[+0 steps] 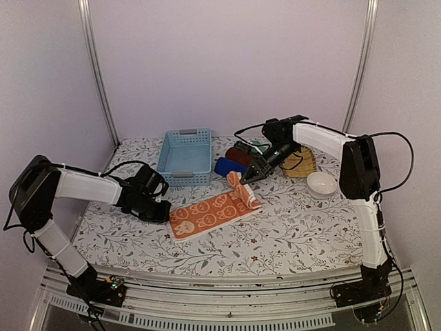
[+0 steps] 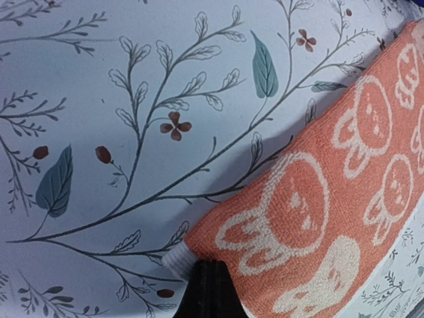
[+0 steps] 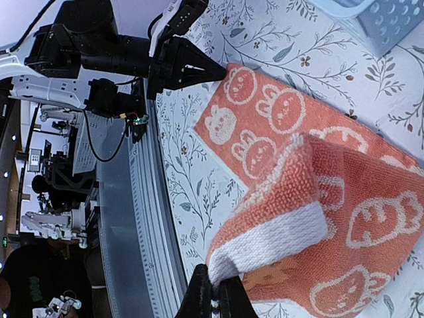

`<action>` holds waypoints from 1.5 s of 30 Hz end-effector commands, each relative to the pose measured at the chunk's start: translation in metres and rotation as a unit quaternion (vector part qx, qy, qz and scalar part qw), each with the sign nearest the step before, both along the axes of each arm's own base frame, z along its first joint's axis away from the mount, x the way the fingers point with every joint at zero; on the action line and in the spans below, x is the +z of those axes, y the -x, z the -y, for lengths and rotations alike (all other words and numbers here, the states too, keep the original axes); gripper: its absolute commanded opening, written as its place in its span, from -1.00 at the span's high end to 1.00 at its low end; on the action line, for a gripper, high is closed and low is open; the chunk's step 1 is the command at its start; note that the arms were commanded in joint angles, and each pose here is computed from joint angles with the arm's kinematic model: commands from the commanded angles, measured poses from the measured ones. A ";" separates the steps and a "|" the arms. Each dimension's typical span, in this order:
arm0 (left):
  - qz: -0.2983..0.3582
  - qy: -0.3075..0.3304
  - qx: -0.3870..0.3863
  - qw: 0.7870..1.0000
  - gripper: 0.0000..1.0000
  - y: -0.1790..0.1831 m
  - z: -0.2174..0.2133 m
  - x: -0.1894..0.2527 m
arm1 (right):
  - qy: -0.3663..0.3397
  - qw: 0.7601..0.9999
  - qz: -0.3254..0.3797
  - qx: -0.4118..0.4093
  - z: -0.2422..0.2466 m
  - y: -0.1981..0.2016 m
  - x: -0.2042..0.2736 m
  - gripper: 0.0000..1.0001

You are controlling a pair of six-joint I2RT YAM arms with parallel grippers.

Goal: Roll the towels
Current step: Fold the towel at the center of the board.

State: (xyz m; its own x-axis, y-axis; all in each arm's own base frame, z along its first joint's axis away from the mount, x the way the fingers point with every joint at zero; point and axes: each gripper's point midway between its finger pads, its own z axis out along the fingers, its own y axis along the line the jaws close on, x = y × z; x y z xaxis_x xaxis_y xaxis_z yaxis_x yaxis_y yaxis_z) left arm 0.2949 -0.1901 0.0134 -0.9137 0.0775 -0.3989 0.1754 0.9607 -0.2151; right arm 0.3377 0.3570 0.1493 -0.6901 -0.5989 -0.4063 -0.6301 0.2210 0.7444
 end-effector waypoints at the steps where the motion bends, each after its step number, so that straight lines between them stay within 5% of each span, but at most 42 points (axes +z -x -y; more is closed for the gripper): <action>1: -0.032 -0.025 -0.002 0.999 1.00 0.019 -0.009 -0.021 | -0.020 1.000 -0.022 0.000 -0.033 0.000 -0.012 0.95; 23: -0.023 -0.015 0.018 0.999 1.00 0.025 -0.015 -0.020 | -0.031 0.997 -0.077 -0.001 -0.156 0.043 -0.030 0.96; 45: -0.010 0.002 0.028 1.000 1.00 0.027 -0.016 -0.016 | -0.038 0.995 -0.090 -0.005 -0.195 0.055 -0.058 0.96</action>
State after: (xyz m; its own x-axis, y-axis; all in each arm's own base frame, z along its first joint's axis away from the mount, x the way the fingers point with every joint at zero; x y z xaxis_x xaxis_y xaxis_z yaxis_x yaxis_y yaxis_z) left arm 0.2874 -0.1835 0.0145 -0.8955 0.0081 -0.4450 0.1348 0.9578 -0.2539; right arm 0.2917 0.5371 0.0941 -0.7749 -0.5526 -0.3067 -0.4830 0.2048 0.8514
